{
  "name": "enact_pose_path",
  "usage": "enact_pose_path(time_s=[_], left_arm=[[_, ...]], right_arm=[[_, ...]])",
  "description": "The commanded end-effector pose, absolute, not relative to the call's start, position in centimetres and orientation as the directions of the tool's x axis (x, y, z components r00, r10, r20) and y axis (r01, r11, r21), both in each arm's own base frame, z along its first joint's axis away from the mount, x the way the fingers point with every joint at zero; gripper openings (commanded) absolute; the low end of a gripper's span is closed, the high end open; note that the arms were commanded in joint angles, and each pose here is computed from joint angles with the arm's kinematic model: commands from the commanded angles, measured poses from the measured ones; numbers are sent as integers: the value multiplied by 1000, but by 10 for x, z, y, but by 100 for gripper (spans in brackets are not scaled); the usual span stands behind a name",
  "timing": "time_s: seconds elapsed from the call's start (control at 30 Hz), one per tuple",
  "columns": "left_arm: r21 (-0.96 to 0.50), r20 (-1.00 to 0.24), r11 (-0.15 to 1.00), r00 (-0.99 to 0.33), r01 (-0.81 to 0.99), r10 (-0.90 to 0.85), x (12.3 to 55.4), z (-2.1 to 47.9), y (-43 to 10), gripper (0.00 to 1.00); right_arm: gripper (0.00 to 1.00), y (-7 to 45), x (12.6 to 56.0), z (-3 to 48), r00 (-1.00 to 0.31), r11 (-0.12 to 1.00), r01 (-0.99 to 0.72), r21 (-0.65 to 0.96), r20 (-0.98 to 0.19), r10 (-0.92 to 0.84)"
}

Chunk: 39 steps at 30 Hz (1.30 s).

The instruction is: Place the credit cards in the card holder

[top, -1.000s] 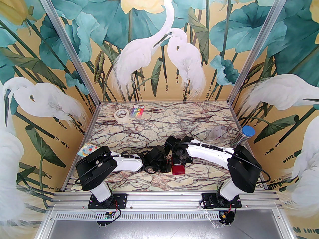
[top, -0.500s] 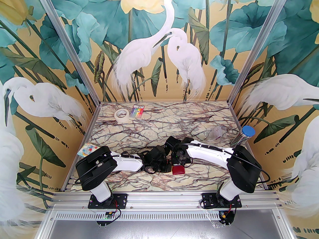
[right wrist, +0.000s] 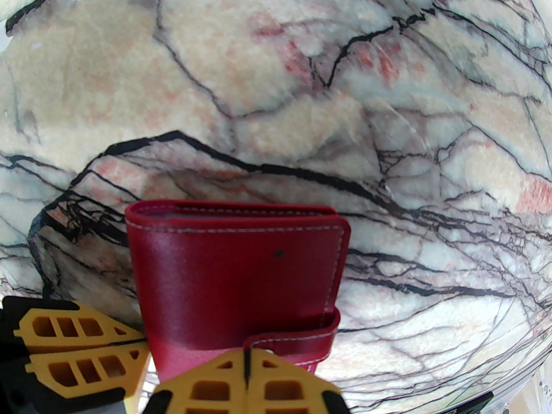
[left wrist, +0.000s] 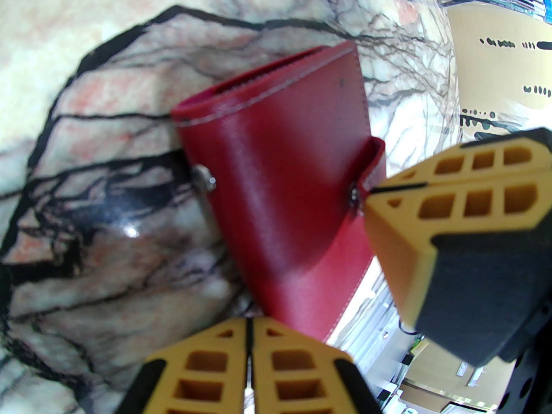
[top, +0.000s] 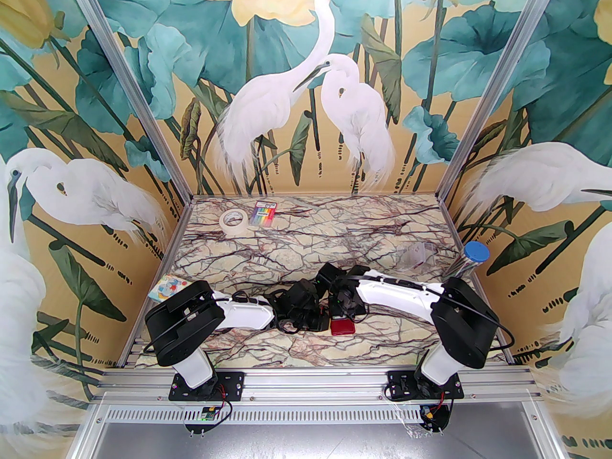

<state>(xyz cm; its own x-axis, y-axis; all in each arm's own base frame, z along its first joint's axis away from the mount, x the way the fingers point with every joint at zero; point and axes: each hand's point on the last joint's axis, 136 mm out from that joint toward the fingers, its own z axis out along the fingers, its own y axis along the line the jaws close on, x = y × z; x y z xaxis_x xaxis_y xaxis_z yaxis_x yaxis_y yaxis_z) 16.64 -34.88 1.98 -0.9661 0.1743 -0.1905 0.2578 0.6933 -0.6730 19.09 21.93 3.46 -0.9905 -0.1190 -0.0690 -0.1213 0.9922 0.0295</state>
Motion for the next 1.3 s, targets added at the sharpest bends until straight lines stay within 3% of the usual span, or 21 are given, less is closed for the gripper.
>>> enact_pose_path(time_s=[0.0,1.27], left_arm=[[-676,-171,694,-969,247,178,164,14,-350,8],[-676,-169,694,-969,248,181,164,14,-350,8]], right_arm=[[0,217,186,25,-989,990,-144,12,-43,-143],[0,210,180,4,-993,993,-116,14,-9,-116]])
